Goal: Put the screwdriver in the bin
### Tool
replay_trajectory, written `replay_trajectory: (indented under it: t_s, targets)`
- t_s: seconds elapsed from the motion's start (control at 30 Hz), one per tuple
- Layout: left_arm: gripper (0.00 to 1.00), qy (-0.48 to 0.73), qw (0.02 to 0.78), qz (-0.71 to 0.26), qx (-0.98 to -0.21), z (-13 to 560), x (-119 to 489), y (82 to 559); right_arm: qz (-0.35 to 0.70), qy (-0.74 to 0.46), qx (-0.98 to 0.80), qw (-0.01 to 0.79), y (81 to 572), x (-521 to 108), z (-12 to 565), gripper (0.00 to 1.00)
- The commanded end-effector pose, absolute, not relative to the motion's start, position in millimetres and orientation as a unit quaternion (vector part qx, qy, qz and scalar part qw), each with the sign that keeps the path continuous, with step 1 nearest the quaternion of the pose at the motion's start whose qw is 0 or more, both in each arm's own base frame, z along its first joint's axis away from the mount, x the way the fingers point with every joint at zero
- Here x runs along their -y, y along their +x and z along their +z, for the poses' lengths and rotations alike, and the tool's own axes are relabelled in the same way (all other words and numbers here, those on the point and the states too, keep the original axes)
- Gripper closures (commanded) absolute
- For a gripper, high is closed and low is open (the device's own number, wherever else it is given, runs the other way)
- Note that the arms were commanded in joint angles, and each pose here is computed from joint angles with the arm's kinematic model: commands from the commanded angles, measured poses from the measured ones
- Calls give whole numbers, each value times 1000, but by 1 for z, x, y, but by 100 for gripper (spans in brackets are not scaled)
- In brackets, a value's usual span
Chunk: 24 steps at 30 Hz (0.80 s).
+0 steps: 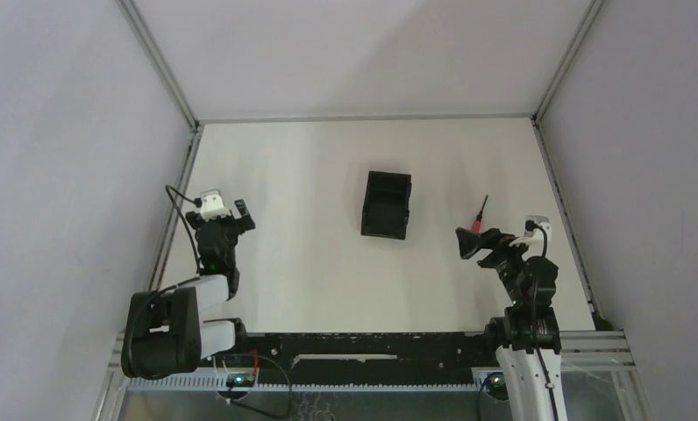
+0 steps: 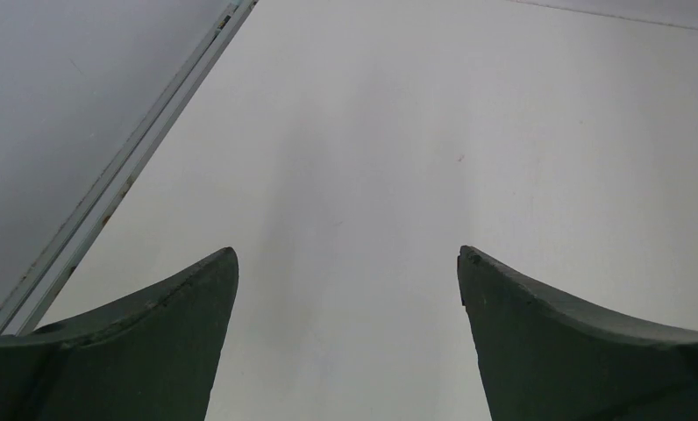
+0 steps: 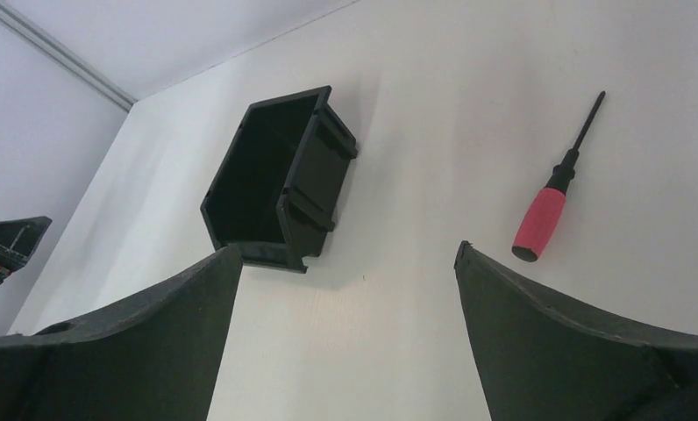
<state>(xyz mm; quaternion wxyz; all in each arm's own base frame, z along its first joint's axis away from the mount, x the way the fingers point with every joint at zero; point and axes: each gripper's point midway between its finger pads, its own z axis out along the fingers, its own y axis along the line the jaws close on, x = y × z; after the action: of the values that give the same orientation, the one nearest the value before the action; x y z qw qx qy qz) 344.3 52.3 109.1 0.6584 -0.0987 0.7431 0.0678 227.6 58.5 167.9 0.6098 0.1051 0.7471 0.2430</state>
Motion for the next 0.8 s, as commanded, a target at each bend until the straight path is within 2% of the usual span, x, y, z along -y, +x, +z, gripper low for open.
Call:
replay_trajectory:
  t_s: [0.0,0.13,0.3,0.4,0.47,0.57,0.77]
  targets:
    - [0,-95,689,73,-714,139,-53,359,232,136,-727,632,233,-48,181,0]
    - [0,-94,689,73,-715,139,-53,359,189,195,-702,659,236,-22,207,0]
    - [0,-94,689,73,-715,139,-53,359,176,143,-682,695,238,-24,275,2]
    - [0,-95,690,73,-714,139,-54,359,145,151,-712,670,250,-16,300,3]
    - [0,-94,690,73,-714,139,-53,359,111,169,-751,629,262,-5,307,3]
    - [0,-95,690,73,-714,139,-54,359,67,195,-825,526,281,10,298,3]
    - [0,-94,689,74,-714,139,-54,359,68,196,-910,359,319,18,240,2]
